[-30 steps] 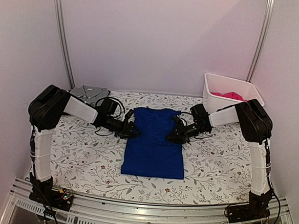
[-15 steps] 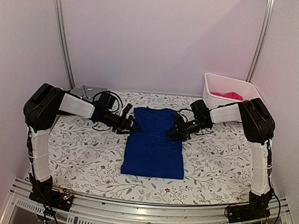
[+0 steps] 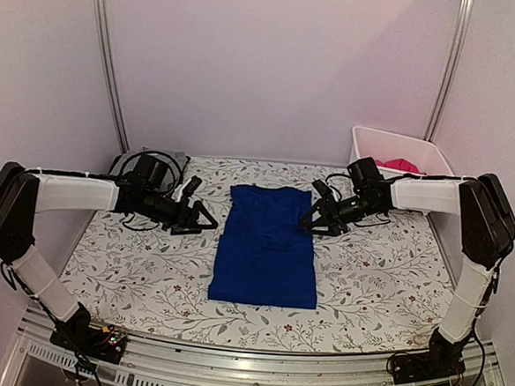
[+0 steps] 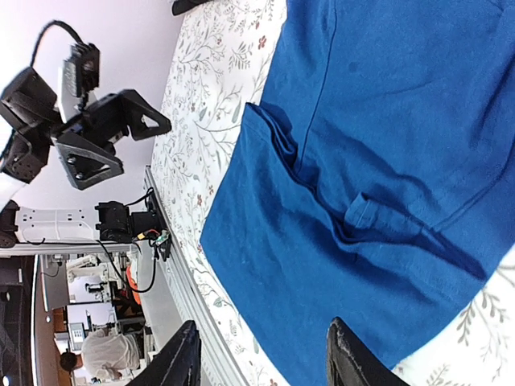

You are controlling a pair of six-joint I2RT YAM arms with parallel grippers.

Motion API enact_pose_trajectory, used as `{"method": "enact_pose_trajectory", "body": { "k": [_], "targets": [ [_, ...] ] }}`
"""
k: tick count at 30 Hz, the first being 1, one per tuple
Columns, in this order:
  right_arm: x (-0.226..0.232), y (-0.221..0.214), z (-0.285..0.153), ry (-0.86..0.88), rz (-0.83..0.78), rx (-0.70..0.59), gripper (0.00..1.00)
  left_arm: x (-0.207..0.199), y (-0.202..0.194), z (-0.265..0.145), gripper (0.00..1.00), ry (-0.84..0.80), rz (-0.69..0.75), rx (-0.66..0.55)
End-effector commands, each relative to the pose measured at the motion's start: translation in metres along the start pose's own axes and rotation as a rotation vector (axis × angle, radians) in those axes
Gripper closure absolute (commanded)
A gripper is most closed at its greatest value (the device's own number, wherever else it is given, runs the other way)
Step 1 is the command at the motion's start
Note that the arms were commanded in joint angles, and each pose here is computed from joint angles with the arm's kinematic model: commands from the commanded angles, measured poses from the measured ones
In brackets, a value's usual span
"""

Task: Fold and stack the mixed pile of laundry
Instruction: Smooth out the 2/3-rectangle-folded T-shirt at the center of the board.

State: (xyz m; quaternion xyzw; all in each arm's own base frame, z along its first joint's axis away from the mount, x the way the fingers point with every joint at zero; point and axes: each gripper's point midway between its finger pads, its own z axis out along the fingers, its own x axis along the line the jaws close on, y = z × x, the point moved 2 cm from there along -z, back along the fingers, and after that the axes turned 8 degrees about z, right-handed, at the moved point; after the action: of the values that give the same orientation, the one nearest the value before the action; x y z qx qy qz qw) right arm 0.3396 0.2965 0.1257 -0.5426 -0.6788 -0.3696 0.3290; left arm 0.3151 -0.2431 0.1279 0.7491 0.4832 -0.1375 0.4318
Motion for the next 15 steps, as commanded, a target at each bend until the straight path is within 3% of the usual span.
{"method": "enact_pose_trajectory", "body": {
  "k": [1,9,15],
  "targets": [
    [0.011,-0.023,-0.014,-0.039,-0.005,-0.047,0.48,0.000,-0.048,-0.010,0.23,0.032,-0.105,0.030],
    [-0.028,-0.113,-0.002,-0.144,0.046,0.052,0.49,-0.010,-0.130,0.002,0.38,0.040,-0.186,0.087],
    [-0.039,-0.157,0.006,-0.165,0.097,0.060,0.49,-0.013,-0.158,0.015,0.46,0.024,-0.175,0.131]
  ]
}}
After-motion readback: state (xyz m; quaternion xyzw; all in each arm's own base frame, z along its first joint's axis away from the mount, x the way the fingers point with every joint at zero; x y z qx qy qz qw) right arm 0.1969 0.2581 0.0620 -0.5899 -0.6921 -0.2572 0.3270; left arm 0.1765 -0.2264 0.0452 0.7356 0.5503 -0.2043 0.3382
